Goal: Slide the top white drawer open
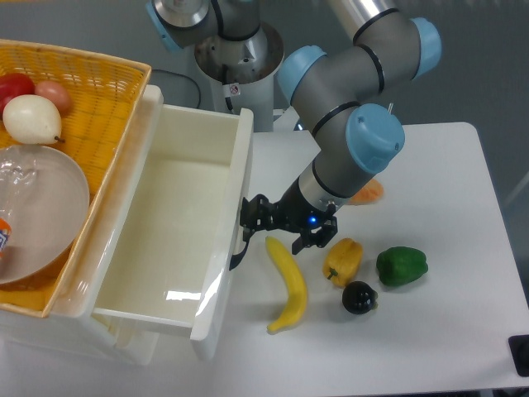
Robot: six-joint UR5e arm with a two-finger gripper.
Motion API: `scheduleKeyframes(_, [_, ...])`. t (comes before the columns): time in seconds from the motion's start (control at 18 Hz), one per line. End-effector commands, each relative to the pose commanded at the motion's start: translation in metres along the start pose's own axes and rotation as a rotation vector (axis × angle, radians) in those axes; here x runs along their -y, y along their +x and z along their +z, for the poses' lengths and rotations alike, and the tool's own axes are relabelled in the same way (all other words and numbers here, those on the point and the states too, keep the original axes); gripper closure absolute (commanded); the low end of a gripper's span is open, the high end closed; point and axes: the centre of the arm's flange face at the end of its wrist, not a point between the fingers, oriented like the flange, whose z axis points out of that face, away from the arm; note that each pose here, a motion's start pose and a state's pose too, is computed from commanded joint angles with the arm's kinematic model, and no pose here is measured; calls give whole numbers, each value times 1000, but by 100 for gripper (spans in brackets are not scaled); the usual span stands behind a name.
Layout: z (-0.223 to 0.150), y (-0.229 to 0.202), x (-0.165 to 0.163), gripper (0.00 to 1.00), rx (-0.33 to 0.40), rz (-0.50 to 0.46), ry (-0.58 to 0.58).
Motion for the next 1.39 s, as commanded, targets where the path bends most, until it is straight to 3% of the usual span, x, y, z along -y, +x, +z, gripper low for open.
scheduleKeyframes(1.11, [-13, -3, 0, 0, 4, -4, 22])
scheduleKeyframes(1.39, [-31, -3, -1, 0, 24, -2, 53])
